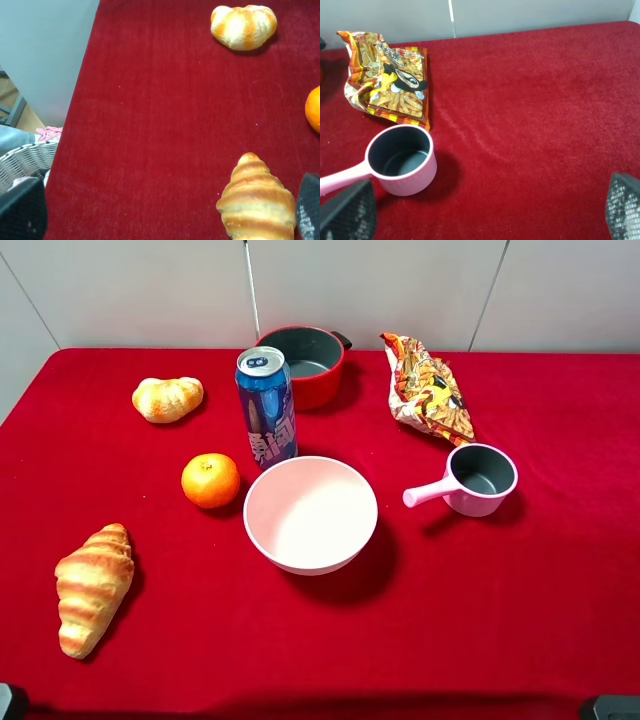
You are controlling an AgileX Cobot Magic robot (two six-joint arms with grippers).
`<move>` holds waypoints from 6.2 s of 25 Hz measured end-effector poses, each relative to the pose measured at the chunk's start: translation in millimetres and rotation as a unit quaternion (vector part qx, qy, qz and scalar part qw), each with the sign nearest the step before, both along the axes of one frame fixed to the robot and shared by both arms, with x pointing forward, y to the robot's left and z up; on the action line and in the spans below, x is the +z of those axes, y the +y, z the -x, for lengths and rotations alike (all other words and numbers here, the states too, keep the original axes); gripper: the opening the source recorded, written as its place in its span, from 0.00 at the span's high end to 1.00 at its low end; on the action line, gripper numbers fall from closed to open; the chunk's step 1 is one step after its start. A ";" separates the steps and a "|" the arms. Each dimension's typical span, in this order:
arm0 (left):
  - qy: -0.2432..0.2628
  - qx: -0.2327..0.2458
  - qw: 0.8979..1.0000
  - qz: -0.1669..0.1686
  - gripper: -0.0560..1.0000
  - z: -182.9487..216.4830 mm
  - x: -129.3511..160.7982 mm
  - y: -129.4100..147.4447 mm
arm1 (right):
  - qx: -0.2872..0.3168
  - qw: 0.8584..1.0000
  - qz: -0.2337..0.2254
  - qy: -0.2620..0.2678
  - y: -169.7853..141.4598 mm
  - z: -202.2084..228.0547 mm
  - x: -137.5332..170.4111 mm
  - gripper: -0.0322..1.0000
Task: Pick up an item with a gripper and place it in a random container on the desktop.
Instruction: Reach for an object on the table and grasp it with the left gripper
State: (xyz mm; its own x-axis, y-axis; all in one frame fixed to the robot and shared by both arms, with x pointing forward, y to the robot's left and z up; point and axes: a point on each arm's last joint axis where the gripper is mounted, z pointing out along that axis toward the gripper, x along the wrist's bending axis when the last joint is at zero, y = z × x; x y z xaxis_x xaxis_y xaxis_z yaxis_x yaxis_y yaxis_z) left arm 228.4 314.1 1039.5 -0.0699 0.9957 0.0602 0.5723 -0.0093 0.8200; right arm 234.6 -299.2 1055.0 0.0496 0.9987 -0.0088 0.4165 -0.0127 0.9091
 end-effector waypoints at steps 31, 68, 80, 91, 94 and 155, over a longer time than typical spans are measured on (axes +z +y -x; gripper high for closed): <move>0.030 0.000 1.000 -0.006 0.02 -11.2 13.4 -0.2 | 0.000 1.000 0.000 0.000 0.0 0.0 0.0 0.30; 0.281 -0.090 0.954 -0.049 0.04 -243.2 103.4 -17.9 | 0.000 1.000 0.000 0.000 0.0 0.0 0.1 0.30; 0.397 -0.135 0.905 -0.069 0.04 -297.7 48.4 -21.0 | 0.000 1.000 0.000 0.000 0.0 0.0 0.1 0.30; 0.436 -0.184 0.877 -0.086 0.04 -352.7 12.5 -24.7 | 0.000 1.000 0.000 0.000 0.0 0.0 0.1 0.30; 0.444 -0.199 0.869 -0.090 0.04 -368.5 1.3 -26.0 | 0.000 1.000 0.000 0.000 0.0 0.0 0.1 0.30; 0.447 -0.439 0.752 -0.204 0.28 -467.0 -156.2 -98.8 | 0.000 1.000 0.000 0.000 0.0 0.0 0.1 0.30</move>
